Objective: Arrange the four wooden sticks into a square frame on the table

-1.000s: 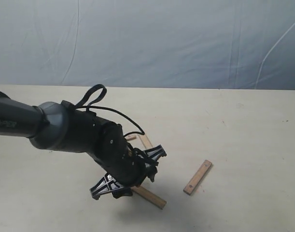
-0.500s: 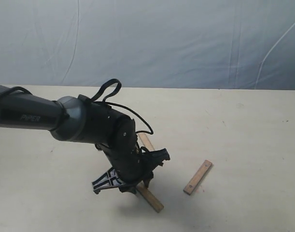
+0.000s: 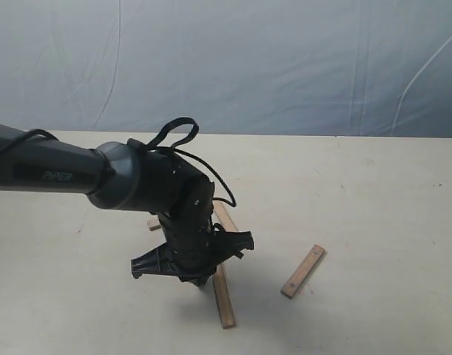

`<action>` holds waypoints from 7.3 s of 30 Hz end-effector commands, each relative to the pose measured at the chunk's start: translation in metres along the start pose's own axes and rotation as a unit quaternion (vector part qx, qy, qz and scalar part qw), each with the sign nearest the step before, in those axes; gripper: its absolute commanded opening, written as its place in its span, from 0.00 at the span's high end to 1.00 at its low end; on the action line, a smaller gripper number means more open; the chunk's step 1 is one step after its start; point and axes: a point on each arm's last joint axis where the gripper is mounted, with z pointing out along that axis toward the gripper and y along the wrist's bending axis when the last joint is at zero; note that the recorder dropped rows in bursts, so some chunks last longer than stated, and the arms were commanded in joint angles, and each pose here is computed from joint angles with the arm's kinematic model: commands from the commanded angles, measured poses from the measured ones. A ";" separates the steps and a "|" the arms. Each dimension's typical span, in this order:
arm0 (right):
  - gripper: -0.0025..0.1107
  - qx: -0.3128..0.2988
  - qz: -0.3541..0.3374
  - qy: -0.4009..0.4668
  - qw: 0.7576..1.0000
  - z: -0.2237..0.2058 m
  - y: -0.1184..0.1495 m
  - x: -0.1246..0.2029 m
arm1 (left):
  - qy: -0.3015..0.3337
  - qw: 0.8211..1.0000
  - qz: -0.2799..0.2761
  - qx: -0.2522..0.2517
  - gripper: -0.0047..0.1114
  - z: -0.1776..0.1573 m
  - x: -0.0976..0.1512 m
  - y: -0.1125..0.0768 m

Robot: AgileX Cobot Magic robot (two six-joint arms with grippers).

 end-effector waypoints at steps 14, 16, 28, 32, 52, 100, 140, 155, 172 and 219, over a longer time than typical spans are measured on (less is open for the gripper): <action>0.99 -0.002 -0.003 -0.005 1.000 0.000 0.000 0.000 | -0.005 0.999 0.019 0.030 0.50 -0.001 0.015 -0.024; 0.99 -0.002 -0.003 -0.005 1.000 0.000 0.000 0.000 | -0.001 1.000 0.012 0.012 0.50 0.001 0.017 -0.021; 0.99 -0.002 -0.003 -0.006 1.000 0.000 0.000 -0.001 | 0.006 0.999 0.035 -0.006 0.75 0.014 0.032 -0.026; 0.99 -0.002 -0.003 -0.006 1.000 0.000 0.000 -0.001 | -0.001 0.997 0.064 -0.040 0.96 0.018 0.030 -0.020; 0.99 -0.002 -0.003 -0.005 1.000 0.000 0.000 0.000 | -0.092 0.992 -0.081 0.025 0.96 -0.023 -0.069 0.034; 0.99 -0.002 -0.003 -0.006 1.000 0.000 0.000 -0.001 | -0.145 0.984 0.095 0.046 0.96 -0.122 -0.084 0.059; 0.99 -0.172 0.081 -0.158 0.969 0.108 0.040 -0.172 | -0.644 0.708 0.039 0.287 0.96 -0.174 0.150 0.273; 0.99 0.075 -0.269 0.320 0.905 0.329 0.158 -0.115 | -0.555 0.792 0.066 0.246 0.96 -0.150 0.142 0.265; 0.53 -0.220 -0.228 0.466 0.826 0.335 0.275 -0.046 | -0.548 0.797 0.067 0.245 0.96 -0.148 0.142 0.265; 0.98 -0.126 -0.171 0.453 0.866 0.330 0.325 -0.024 | -0.546 0.798 0.061 0.248 0.96 -0.148 0.142 0.265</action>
